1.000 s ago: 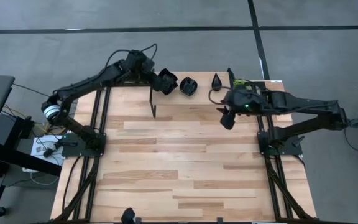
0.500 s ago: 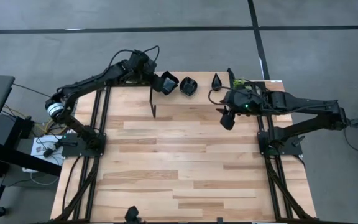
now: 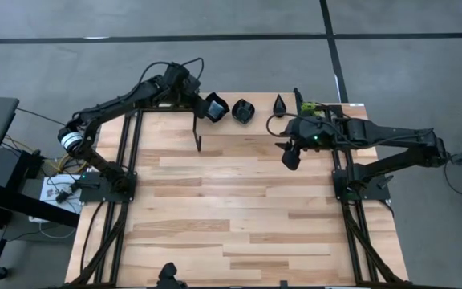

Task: Pick & Place Mini shaped plates
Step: Stack the distorted square plate on top of the distorted square plates on the shelf

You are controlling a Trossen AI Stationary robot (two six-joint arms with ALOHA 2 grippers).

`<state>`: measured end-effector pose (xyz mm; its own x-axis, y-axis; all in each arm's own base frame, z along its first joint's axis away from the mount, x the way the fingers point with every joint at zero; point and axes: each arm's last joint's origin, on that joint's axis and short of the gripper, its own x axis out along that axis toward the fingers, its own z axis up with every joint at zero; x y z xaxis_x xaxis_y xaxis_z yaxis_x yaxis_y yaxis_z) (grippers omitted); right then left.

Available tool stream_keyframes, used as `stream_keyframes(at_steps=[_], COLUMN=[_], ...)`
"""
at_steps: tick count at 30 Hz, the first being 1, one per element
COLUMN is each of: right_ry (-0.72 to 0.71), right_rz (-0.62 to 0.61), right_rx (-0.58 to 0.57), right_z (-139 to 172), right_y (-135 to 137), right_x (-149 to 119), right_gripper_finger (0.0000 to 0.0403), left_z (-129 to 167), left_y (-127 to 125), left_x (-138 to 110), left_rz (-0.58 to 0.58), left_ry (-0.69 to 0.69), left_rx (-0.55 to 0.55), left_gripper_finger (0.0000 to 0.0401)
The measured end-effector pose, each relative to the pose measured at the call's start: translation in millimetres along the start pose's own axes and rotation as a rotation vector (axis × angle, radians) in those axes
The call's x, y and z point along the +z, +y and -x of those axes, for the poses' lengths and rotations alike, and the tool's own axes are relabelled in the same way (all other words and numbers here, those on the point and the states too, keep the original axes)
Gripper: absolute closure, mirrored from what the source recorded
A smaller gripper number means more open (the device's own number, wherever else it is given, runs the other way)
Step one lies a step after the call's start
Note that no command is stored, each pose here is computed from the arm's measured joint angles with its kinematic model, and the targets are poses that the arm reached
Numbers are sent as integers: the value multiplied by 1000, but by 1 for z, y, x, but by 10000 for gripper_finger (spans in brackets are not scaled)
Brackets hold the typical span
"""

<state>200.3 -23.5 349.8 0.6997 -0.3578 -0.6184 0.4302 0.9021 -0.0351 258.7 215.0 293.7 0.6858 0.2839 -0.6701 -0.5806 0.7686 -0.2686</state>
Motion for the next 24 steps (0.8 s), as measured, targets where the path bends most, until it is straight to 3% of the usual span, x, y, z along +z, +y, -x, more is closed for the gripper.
stream_keyframes(at_steps=[15, 24], right_ry=[-16, -15], right_rz=[-21, -23], right_rx=[4, 4], right_z=[0, 0], right_y=[0, 0], right_x=[2, 2], right_gripper_finger=[218, 223], left_z=[-5, -5], left_y=[1, 0], left_x=[-1, 0], left_rz=[-40, -68], left_ry=[11, 6], left_rx=[-20, -22], left_gripper_finger=[390, 322])
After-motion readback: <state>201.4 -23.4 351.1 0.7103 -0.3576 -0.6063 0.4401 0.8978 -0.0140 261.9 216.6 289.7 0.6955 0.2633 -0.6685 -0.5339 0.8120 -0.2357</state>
